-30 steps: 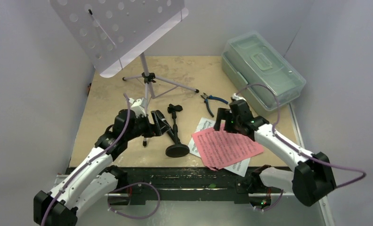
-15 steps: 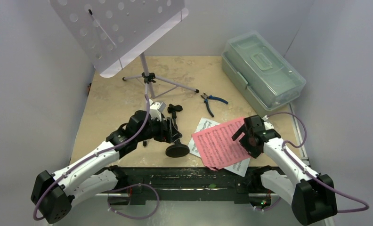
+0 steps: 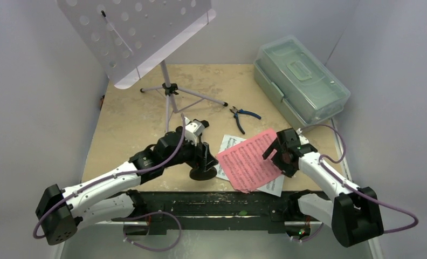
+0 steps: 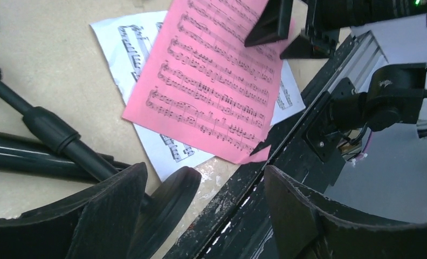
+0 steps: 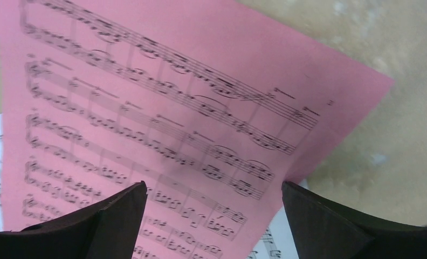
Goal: Set up the instrument practice props
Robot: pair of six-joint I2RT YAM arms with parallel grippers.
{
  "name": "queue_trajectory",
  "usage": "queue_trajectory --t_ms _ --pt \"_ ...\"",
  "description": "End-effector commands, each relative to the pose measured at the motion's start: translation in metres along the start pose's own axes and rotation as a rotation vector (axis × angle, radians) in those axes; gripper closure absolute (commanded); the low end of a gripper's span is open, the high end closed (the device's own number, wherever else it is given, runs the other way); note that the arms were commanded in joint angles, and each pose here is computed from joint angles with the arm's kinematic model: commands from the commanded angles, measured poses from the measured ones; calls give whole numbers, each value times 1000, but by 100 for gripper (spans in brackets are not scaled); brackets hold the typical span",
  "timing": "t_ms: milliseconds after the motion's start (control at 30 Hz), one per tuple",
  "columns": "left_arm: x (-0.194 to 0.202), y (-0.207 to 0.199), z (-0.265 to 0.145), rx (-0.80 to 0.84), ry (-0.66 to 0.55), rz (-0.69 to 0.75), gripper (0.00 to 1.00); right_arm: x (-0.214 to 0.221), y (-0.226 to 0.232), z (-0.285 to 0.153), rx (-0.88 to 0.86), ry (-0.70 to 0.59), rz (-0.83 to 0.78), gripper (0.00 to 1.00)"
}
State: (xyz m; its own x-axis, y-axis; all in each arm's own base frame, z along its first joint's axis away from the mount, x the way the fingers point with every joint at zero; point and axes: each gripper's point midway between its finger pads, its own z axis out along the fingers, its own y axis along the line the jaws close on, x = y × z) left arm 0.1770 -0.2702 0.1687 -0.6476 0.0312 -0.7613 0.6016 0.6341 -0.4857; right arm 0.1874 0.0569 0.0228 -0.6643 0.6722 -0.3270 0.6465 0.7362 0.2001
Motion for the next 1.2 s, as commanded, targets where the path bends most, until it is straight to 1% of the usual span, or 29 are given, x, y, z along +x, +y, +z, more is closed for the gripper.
queue_trajectory --t_ms 0,133,167,233,300,367,500,567,600,667,767,900,1033,1067,1167 --pt "-6 -13 22 -22 -83 23 22 -41 64 -14 -200 -105 -107 1" --pt "-8 -40 50 -1 -78 37 22 -58 90 -26 -250 -126 -190 1" --pt "-9 -41 58 -18 -64 46 22 -62 90 -28 -242 -135 -201 1" --pt "-8 -38 75 -53 -30 70 22 -68 74 -30 -166 -172 -181 1" --pt "-6 -37 91 -68 -2 85 22 -77 58 -28 -124 -223 -122 1" --pt "-2 -40 108 -59 35 92 20 -82 41 -24 -104 -245 -40 1" --pt "15 -50 144 -4 109 57 19 -93 14 -19 -80 -246 97 1" --pt "23 -47 162 -25 154 46 21 -96 -5 -13 -36 -228 181 2" --pt "35 -41 170 -37 194 51 23 -97 -16 -11 -7 -224 223 3" --pt "43 -36 184 -53 229 57 24 -101 -36 -5 49 -229 291 6" --pt "54 -25 197 -74 241 66 24 -103 -57 2 92 -225 362 7" --pt "73 -4 206 -125 282 65 24 -91 -59 22 57 -138 366 6" --pt "89 5 204 -133 298 27 25 -86 -23 29 -164 -82 256 2" --pt "92 6 203 -133 301 14 25 -84 -19 28 -191 -75 239 2" --pt "100 8 201 -134 312 3 26 -78 6 20 -356 -52 188 1"
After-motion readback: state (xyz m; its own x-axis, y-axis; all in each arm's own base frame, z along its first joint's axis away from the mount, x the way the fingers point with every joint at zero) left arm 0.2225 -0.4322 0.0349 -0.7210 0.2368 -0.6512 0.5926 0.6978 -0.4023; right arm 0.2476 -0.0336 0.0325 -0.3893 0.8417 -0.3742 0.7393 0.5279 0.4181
